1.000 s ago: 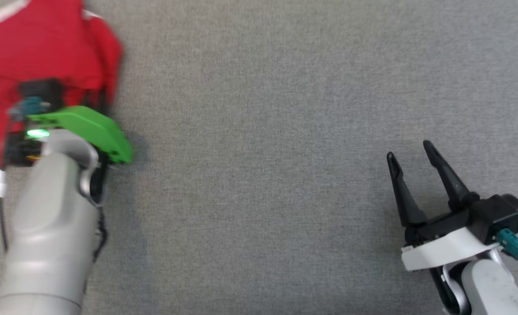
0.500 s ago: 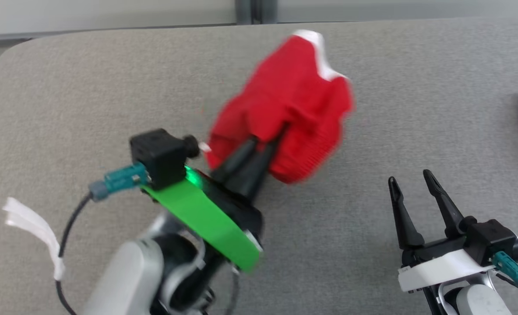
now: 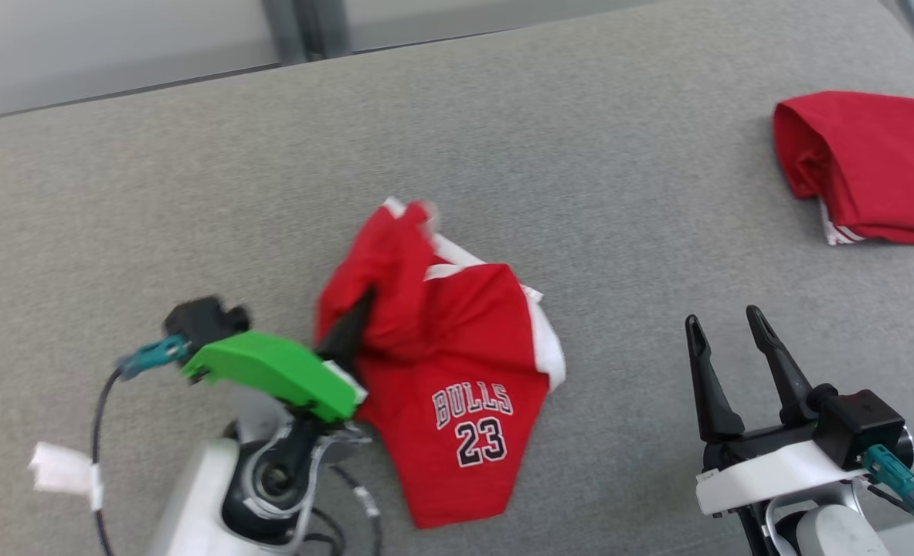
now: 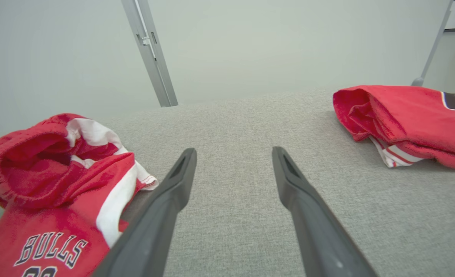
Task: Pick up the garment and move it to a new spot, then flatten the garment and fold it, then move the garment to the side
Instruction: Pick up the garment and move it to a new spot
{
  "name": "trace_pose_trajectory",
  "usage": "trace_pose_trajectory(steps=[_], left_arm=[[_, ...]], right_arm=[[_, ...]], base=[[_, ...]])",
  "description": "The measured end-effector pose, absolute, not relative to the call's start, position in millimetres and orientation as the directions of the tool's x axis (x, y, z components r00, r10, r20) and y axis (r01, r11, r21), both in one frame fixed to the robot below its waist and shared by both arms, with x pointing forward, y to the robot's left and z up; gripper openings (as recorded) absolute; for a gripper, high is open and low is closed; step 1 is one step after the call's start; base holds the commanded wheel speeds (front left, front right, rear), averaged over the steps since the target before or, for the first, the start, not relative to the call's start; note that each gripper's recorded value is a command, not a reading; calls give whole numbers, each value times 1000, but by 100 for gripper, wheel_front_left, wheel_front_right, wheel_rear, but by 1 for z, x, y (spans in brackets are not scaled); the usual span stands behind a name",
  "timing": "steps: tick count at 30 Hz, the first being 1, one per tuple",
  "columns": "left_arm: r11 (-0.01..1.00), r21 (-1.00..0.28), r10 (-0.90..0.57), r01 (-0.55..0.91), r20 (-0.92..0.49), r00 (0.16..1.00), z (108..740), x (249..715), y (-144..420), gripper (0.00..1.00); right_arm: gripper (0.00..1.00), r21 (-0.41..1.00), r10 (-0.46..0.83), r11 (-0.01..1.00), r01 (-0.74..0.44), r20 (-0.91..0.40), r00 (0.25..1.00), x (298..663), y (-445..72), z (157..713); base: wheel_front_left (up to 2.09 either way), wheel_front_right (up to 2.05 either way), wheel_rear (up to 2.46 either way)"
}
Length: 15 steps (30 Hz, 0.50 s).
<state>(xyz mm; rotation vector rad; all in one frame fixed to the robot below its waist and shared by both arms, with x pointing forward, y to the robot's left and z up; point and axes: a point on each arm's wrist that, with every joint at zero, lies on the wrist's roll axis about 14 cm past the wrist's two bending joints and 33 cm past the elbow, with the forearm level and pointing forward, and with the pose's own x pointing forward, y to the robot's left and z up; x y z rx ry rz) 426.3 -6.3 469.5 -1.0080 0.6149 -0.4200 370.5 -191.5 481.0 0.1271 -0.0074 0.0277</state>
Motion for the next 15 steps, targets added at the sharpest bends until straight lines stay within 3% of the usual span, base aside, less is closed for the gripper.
trace_pose_trajectory(steps=[2, 3, 4, 5, 8, 11, 15], left_arm=[[560, -826, -486, -66, -391, 782, 428, 436, 18, 1], [586, -805, -452, -90, -418, 788, 415, 439, 24, 26], [590, -801, -430, -103, -420, 799, 410, 443, 29, 71], [592, -799, -414, -105, -413, 811, 406, 446, 30, 100], [620, -784, -397, -33, -349, 849, 408, 448, 30, 100], [744, -662, -335, 92, -250, 909, 418, 453, 50, 100], [839, -523, -277, 149, -175, 945, 428, 437, 68, 100]], right_arm=[[100, 124, 2, 992, -1, -3, 1000, 365, -198, 478], [100, 123, -13, 992, 13, -6, 1000, 363, -202, 478], [100, 122, -24, 992, 25, -6, 1000, 361, -206, 478], [100, 120, -37, 992, 37, -8, 999, 359, -209, 478], [100, 116, -58, 991, 60, -23, 998, 350, -215, 474], [100, 100, -54, 993, 56, -22, 998, 347, -216, 476], [100, 65, -56, 996, 56, -1, 998, 341, -223, 484]], base=[[0, 0, 0], [0, 0, 0], [0, 0, 0], [0, 0, 0], [0, 0, 0], [0, 0, 0], [0, 0, 0]])
